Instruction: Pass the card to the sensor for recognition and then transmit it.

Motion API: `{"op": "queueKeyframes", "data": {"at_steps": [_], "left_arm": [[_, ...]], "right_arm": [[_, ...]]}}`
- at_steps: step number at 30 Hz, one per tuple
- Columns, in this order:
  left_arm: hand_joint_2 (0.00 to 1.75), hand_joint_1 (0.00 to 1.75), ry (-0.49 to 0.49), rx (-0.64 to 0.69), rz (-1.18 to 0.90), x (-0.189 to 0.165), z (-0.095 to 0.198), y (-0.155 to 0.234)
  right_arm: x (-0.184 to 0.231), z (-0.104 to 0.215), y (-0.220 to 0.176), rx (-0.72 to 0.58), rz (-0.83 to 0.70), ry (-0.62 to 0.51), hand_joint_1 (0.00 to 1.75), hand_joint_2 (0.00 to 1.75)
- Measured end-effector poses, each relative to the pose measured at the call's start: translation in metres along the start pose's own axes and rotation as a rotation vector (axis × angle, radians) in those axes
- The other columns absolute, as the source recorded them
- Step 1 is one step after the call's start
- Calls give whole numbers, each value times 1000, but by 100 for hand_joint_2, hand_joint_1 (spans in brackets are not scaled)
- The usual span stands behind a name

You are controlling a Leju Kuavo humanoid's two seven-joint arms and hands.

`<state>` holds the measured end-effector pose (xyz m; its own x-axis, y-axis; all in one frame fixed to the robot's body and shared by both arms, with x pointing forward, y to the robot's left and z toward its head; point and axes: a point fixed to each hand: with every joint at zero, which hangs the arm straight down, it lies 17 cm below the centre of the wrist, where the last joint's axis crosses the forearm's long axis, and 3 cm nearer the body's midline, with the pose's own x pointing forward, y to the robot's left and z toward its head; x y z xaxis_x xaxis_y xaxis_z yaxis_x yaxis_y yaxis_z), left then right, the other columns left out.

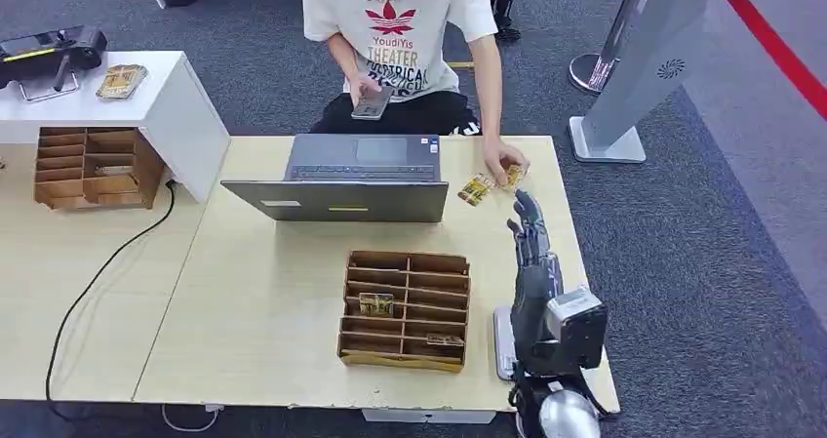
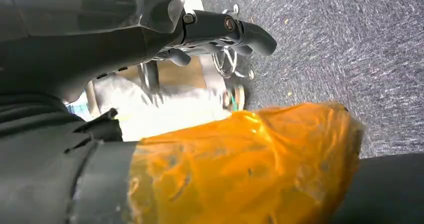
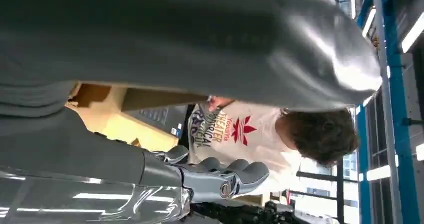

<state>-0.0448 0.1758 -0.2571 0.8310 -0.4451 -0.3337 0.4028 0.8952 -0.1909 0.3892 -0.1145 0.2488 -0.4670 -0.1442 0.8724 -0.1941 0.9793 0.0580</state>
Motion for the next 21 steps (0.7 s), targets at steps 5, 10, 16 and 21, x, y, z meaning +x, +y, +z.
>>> {"op": "queueKeyframes", "data": {"at_steps": [5, 10, 16, 21], "left_arm": [[0, 0, -2, -11, 22, 1, 0, -5], [0, 0, -5, -13, 35, 2, 0, -7], [0, 0, -9, -25, 60, 4, 1, -11], [0, 0, -13, -42, 85, 7, 1, -16]], "right_arm": [[-2, 27, -6, -14, -125, 39, 0, 0], [-8, 44, -10, -31, -189, 74, 0, 0], [-17, 62, -8, -27, -225, 110, 0, 0], [-21, 68, 1, 7, -215, 121, 0, 0]]}}
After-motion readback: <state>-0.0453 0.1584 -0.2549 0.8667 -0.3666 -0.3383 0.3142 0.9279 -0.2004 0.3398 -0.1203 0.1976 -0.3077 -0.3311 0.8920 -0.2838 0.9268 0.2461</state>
